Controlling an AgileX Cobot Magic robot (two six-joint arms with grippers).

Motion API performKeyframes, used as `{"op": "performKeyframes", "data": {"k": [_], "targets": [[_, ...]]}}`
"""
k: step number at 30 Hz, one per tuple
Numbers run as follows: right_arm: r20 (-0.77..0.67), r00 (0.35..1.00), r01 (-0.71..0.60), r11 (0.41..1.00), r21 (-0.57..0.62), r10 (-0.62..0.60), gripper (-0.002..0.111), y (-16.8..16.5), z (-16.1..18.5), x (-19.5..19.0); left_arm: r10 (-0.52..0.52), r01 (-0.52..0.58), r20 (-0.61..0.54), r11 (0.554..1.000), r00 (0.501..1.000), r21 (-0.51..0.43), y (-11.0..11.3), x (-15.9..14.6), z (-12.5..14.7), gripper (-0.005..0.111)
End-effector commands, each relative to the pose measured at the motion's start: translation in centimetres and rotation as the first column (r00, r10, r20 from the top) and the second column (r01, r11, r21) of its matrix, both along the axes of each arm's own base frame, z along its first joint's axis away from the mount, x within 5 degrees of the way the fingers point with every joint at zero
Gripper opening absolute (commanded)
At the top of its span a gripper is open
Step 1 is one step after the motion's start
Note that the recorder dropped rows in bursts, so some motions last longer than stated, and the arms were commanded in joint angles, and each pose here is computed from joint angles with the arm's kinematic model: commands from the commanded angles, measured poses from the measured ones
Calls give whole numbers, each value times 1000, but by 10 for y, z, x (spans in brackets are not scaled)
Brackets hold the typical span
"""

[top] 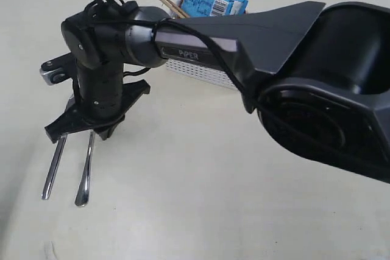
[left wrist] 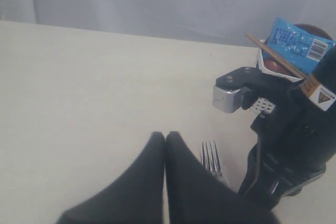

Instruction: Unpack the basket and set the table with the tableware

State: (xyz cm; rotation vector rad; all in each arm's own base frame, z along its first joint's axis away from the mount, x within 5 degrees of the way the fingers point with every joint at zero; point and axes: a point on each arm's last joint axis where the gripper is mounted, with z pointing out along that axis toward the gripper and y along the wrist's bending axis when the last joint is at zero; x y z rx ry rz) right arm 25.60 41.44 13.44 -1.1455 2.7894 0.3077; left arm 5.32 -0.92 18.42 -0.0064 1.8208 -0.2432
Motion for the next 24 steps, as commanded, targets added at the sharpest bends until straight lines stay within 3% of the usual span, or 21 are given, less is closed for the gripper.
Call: {"op": "performKeyframes", "data": {"k": [1,6,12,20,24], "targets": [[92,995,-36,997,-69,42,-1,-16,40,5,1,-1,10,1000,1000,-5,0,0,0,0],[194,981,-11,995,-96,30,-1,-44,92,19,1,-1,10,1000,1000,-5,0,0,0,0],[289,949,139,990,-26,-126,-1,-113,154,64,1,-1,10,1000,1000,-5,0,0,0,0],[316,897,340,939,-47,-309,-1,-206,174,118,1,-1,10,1000,1000,-5,0,0,0,0],[225,832,515,857,30,-508,0,-257,173,142,1,-1,10,1000,1000,-5,0,0,0,0]]}}
